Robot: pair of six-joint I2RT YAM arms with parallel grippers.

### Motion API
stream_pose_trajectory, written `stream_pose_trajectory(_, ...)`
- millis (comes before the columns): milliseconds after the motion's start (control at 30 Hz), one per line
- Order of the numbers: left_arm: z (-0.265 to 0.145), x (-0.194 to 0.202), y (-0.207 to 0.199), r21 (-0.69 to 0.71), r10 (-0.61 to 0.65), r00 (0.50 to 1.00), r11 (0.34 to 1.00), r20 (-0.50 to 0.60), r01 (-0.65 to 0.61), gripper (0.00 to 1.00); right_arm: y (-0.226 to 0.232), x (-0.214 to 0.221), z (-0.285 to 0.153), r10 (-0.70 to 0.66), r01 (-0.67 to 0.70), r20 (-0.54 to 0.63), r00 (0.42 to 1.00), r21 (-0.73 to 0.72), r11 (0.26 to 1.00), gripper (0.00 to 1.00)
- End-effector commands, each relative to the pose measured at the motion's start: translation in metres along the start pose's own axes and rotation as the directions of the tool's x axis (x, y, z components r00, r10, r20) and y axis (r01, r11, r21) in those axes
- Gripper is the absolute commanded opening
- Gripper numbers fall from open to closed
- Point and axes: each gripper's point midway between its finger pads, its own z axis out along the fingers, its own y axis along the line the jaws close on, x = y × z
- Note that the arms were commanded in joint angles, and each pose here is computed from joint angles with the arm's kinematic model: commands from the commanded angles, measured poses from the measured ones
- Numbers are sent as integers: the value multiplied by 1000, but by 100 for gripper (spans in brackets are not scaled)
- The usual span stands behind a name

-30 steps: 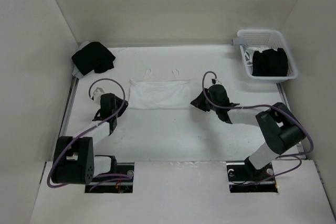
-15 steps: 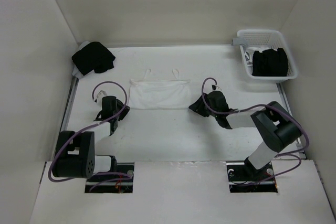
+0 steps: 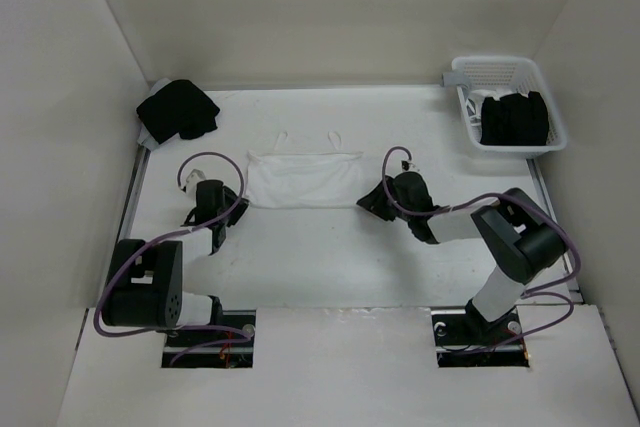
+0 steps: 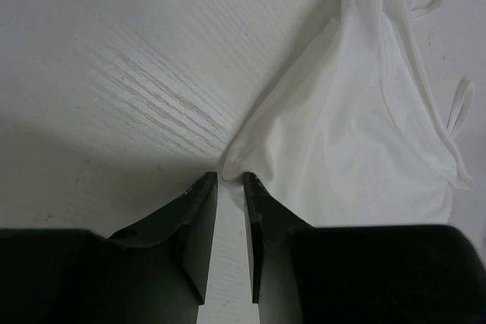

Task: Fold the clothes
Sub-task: Fold the tank top

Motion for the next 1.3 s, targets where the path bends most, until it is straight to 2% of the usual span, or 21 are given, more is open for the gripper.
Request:
stream_pose_trajectory(0, 3, 1, 7, -32, 2, 1000, 999, -4, -2, 19, 4, -6, 6, 9, -8, 12, 1000, -13, 1000, 32)
stream_pose_trajectory(67, 4, 0, 6, -26, 2, 1000, 1000, 0, -2, 16, 6, -7, 7, 8, -8, 13, 1000, -15, 1000, 25)
stream_pose_trajectory(300, 5, -5, -4, 17, -2, 1000, 1000, 28, 2, 4, 6, -9, 8, 12, -12, 29, 1000, -12, 1000, 10)
stream_pose_trajectory(567, -24, -18, -27, 122, -12, 997, 993, 75, 2, 0, 24, -25, -16, -9, 15, 99, 995, -67, 998, 1)
stream_pose_trajectory(767, -94, -33, -61, 255, -3, 993, 967, 121, -29, 0, 46, -6, -79, -73, 87, 112, 991, -125, 988, 0)
stream_pose_trajectory(933, -181, -46, -76, 344, 15, 982, 936, 190, -81, 0, 67, 19, -166, -147, 168, 134, 980, -158, 973, 0)
stream_pose_trajectory(1067, -238, -51, -76, 373, 35, 977, 921, 211, -113, 0, 80, 26, -228, -146, 172, 143, 979, -198, 965, 1)
stream_pose_trajectory(1167, -258, -47, -75, 391, 40, 980, 914, 193, -114, 0, 94, 35, -260, -149, 169, 103, 984, -236, 957, 1)
stream_pose_trajectory(1267, -251, -39, -64, 355, 53, 984, 928, 169, -111, 0, 102, 51, -264, -205, 216, 68, 976, -241, 946, 2)
